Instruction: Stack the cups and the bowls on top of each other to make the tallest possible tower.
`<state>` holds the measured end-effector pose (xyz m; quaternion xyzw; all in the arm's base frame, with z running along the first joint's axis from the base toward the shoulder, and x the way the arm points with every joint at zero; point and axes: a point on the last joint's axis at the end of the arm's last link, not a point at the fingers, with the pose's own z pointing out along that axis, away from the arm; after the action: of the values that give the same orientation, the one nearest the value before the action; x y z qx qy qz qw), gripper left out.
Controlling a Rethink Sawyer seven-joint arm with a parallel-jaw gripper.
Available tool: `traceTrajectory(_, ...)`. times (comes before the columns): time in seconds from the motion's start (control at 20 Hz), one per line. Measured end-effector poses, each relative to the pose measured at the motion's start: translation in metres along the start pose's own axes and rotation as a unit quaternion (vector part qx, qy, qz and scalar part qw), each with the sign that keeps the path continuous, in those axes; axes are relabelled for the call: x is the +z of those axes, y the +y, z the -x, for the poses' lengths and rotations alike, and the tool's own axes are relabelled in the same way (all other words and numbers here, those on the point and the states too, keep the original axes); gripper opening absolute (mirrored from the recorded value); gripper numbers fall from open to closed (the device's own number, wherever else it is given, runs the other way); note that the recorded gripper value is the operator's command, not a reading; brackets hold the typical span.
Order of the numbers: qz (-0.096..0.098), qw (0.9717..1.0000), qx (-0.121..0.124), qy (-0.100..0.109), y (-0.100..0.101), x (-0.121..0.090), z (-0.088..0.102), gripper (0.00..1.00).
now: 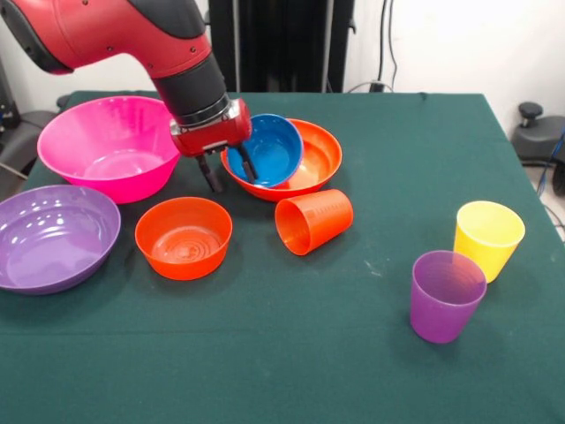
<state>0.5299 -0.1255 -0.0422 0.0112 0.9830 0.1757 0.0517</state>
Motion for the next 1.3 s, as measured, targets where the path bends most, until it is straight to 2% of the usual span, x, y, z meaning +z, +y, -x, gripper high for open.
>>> traceTrajectory(0.45, -0.004, 0.9998, -0.017, 0.010, 0.007, -0.005, -0.015, 1.00)
traceTrajectory(1.05, -0.015, 0.9970, -0.064, 0.040, 0.015, 0.004, -0.059, 1.00)
traceTrajectory(1.3, -0.015, 0.9966, -0.068, 0.044, 0.014, 0.010, -0.070, 1.00)
